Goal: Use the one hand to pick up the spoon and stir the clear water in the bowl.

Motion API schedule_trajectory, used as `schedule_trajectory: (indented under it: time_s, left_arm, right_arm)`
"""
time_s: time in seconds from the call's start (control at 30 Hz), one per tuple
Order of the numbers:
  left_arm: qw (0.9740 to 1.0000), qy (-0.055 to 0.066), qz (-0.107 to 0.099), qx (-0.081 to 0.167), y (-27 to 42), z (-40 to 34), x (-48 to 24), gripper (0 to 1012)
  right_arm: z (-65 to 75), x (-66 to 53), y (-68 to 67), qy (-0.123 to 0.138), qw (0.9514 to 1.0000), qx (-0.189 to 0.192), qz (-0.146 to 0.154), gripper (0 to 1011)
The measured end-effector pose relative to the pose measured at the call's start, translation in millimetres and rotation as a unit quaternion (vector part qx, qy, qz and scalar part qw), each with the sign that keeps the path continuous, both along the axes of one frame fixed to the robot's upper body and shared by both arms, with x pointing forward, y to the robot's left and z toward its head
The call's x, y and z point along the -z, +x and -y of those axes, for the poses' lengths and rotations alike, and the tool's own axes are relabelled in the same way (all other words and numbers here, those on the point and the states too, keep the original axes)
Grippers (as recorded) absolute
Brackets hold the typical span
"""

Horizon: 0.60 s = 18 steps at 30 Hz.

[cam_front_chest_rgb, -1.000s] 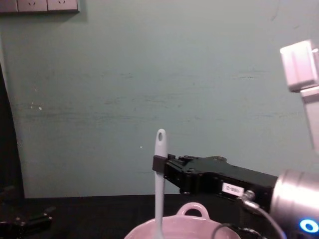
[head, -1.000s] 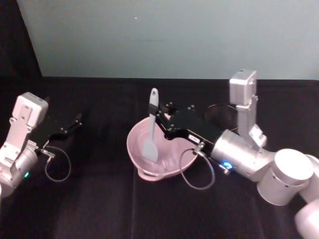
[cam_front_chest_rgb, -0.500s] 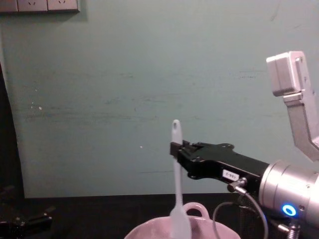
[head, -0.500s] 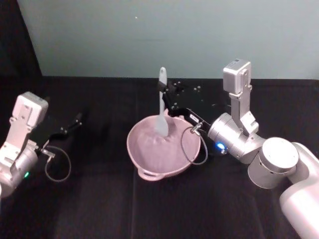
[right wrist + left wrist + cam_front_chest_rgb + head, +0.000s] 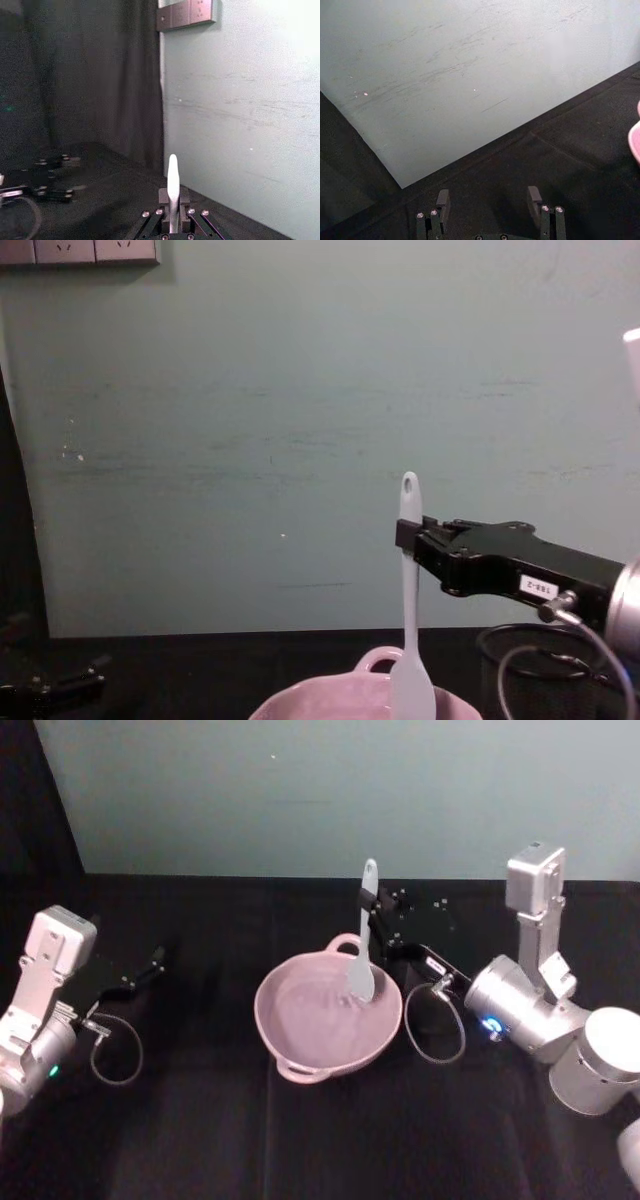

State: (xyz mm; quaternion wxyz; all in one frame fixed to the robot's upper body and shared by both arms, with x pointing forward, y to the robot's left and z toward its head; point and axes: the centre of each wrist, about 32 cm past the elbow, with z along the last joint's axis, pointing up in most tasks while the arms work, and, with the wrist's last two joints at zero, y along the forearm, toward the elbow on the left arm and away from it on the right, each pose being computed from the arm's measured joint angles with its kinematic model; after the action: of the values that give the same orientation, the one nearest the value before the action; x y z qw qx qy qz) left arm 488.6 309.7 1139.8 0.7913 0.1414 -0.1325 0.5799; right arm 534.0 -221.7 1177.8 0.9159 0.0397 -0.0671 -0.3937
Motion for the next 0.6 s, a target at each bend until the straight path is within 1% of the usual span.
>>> schedule_trajectory:
  time_s: [0.13, 0.17, 0.2, 0.3, 0.47, 0.6]
  left_arm:
    - [1.0000, 0.000, 0.000, 0.000, 0.0, 0.0, 0.0, 1011]
    - [1.0000, 0.000, 0.000, 0.000, 0.0, 0.0, 0.0, 1011]
    - [1.0000, 0.000, 0.000, 0.000, 0.0, 0.0, 0.0, 1011]
    - [1.0000, 0.000, 0.000, 0.000, 0.0, 0.0, 0.0, 1011]
    - [1.0000, 0.000, 0.000, 0.000, 0.0, 0.0, 0.0, 1011]
    - [1.0000, 0.000, 0.000, 0.000, 0.0, 0.0, 0.0, 1011]
  right_arm:
    - [1.9, -1.8, -14.8, 0.011, 0.9995, -0.027, -0.015, 117]
    - [1.9, -1.8, -14.8, 0.011, 0.9995, -0.027, -0.015, 117]
    - [0.4, -1.6, -18.6, 0.015, 0.9990, -0.036, -0.021, 117]
    - [-4.8, 0.0, -23.9, 0.019, 0.9979, -0.054, -0.030, 117]
    - [-16.3, 3.5, -27.3, 0.018, 0.9963, -0.075, -0.039, 117]
    - [-28.6, 8.2, -24.3, 0.013, 0.9954, -0.087, -0.039, 117]
